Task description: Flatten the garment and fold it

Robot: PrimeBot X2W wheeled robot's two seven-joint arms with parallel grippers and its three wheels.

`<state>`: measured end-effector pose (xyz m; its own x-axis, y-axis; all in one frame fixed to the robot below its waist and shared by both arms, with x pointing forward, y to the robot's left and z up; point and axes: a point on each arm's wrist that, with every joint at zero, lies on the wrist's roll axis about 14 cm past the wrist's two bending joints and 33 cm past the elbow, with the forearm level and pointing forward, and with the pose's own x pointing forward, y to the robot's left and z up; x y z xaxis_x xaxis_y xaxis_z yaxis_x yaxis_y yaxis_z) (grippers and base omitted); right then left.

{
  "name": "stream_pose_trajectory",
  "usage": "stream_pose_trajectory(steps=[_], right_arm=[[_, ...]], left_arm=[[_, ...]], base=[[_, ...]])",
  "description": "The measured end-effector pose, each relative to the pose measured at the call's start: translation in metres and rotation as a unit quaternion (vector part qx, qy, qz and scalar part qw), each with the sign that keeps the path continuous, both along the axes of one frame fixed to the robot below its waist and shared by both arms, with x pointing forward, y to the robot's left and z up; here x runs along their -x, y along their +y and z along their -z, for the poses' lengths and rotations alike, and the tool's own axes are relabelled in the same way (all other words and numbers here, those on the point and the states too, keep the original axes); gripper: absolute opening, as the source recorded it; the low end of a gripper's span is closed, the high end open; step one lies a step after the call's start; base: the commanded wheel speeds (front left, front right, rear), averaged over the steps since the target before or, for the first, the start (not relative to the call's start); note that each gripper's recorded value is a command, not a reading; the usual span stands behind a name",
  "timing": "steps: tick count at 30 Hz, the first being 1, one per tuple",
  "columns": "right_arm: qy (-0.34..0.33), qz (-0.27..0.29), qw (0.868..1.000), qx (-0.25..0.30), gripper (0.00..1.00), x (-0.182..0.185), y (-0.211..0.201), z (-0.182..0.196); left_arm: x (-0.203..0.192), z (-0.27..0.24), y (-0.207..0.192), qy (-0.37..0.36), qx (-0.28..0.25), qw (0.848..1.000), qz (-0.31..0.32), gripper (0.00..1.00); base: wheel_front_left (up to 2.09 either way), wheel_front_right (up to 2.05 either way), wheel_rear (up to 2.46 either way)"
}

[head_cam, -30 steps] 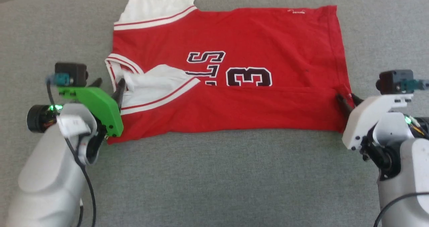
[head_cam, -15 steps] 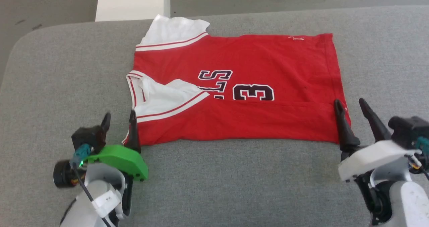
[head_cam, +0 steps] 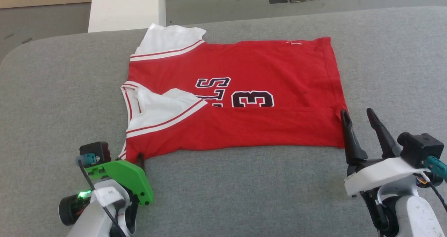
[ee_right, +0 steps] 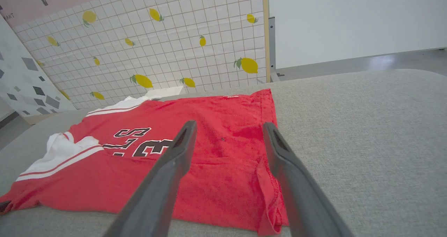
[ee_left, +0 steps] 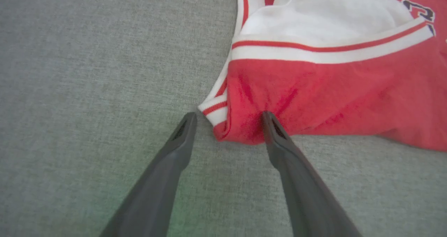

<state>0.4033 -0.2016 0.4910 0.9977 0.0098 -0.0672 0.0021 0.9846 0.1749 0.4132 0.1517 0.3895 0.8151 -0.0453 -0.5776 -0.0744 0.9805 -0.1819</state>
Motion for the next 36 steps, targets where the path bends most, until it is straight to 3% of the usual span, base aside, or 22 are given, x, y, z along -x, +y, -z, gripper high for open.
stream_pose_trajectory(steps=[2,3,4,5,12,17,24,29,30,31,33,34,36], right_arm=[[0.002,0.002,1.0,0.0,1.0,0.001,-0.001,0.001],[0.003,0.003,1.0,0.0,1.0,0.001,-0.002,0.001],[0.003,0.004,1.0,0.0,1.0,0.002,-0.002,0.002],[0.003,0.004,1.0,0.0,1.0,0.002,-0.003,0.001],[0.021,0.027,0.999,0.004,1.0,0.003,-0.018,0.012],[0.109,0.054,0.992,-0.014,1.0,-0.002,-0.039,0.045],[0.306,0.017,0.951,-0.029,1.0,0.001,-0.025,0.102],[0.377,0.002,0.926,-0.007,1.0,0.004,-0.022,0.114],[0.388,-0.001,0.922,-0.007,0.9,0.005,-0.022,0.114],[0.395,-0.004,0.919,-0.006,0.52,0.005,-0.021,0.114],[0.4,-0.005,0.916,-0.005,0.16,0.005,-0.021,0.113],[0.402,-0.007,0.915,-0.004,0.03,0.004,-0.02,0.112],[0.397,-0.008,0.918,-0.003,0.0,0.003,-0.019,0.108]], left_arm=[[0.002,0.003,-0.004,0.024,0.015,1.0,0.003,0.96],[0.004,0.005,-0.007,0.035,0.022,0.999,0.008,0.65],[0.005,0.005,-0.009,0.043,0.023,0.999,0.014,0.08],[0.005,0.005,-0.01,0.048,0.025,0.998,0.018,0.0],[0.005,0.0,-0.017,0.04,0.032,0.998,0.031,0.0],[0.006,-0.002,-0.017,0.029,0.032,0.999,0.03,0.0],[0.009,0.0,-0.016,0.027,0.036,0.999,0.03,0.0],[0.01,0.002,-0.014,0.027,0.038,0.999,0.027,0.0],[0.01,0.002,-0.014,0.027,0.038,0.999,0.026,0.0],[0.01,0.003,-0.013,0.027,0.039,0.999,0.026,0.0],[0.009,0.003,-0.013,0.025,0.039,0.999,0.025,0.0],[0.009,0.002,-0.013,0.02,0.039,0.999,0.025,0.0],[0.008,0.0,-0.012,0.014,0.039,0.999,0.025,0.0]], base=[[0.0,0.0,0.0],[0.0,0.0,0.0],[0.0,0.0,0.0],[0.0,0.0,0.0],[0.0,0.0,0.0],[0.0,0.0,0.0],[0.0,0.0,0.0],[0.0,0.0,0.0],[0.0,0.0,0.0],[0.0,0.0,0.0],[0.0,0.0,0.0],[0.0,0.0,0.0],[0.0,0.0,0.0]])
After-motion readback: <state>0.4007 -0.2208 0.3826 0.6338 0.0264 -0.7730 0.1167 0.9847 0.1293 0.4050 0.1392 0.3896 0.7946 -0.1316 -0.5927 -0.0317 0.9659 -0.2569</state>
